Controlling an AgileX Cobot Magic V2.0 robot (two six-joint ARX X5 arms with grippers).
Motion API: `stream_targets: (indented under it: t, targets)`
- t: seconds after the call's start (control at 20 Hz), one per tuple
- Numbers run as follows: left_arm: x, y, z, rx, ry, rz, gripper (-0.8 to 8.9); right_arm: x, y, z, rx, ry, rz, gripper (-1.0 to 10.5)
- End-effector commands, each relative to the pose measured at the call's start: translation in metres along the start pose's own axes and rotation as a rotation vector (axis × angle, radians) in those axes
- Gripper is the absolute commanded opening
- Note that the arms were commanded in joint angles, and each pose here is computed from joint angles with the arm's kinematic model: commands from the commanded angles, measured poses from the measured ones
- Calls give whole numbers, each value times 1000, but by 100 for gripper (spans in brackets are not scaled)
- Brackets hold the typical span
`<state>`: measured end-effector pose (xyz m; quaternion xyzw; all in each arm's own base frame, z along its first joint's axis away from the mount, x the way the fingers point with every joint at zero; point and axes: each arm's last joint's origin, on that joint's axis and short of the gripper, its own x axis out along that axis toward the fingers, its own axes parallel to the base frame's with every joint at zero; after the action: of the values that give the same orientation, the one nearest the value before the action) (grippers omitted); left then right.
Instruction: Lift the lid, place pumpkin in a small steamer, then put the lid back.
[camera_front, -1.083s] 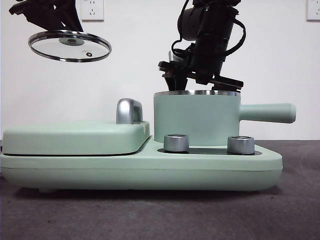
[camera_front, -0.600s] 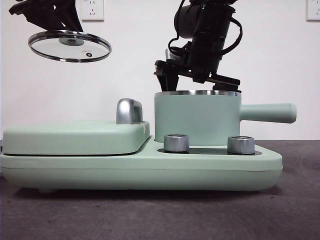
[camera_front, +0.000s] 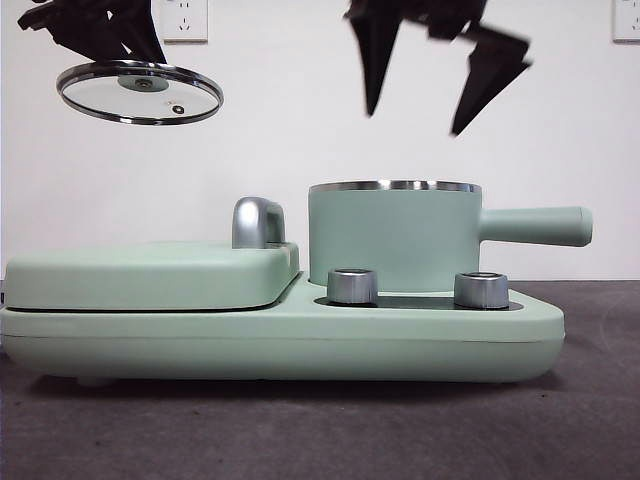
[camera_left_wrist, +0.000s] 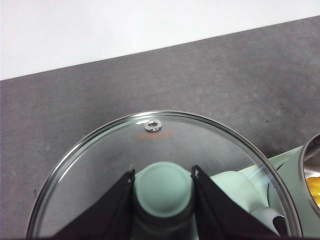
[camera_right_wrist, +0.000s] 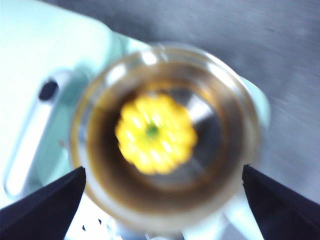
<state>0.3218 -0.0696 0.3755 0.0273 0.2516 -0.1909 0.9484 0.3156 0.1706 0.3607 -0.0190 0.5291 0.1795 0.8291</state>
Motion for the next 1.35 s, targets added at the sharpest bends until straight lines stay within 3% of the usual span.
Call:
stream_targets:
  t: [0.05,0.2,0.4,0.7,1.0,1.35]
  targets:
    - [-3,-3,10,-1,-49,-10,24,-27,-1,-11,-21,3,-84,493]
    - [-2,-9,9,7,-43,-26,24,-64,-4,-36,-31,-3,-179,486]
    - [2,-17,6,22,-32,-50,24,-100,-4,-68,-49,-61,-181,486]
    - [6,-45,5,60,-21,-124,24,-142,-10,-168,-131,-234,-72,486]
    - [7,-91,3,161,-30,-247,18,-136,-40,-263,-83,-460,78,486]
    - [2,-145,5,287,-124,-411,18,-131,-66,-329,-112,-616,230,481]
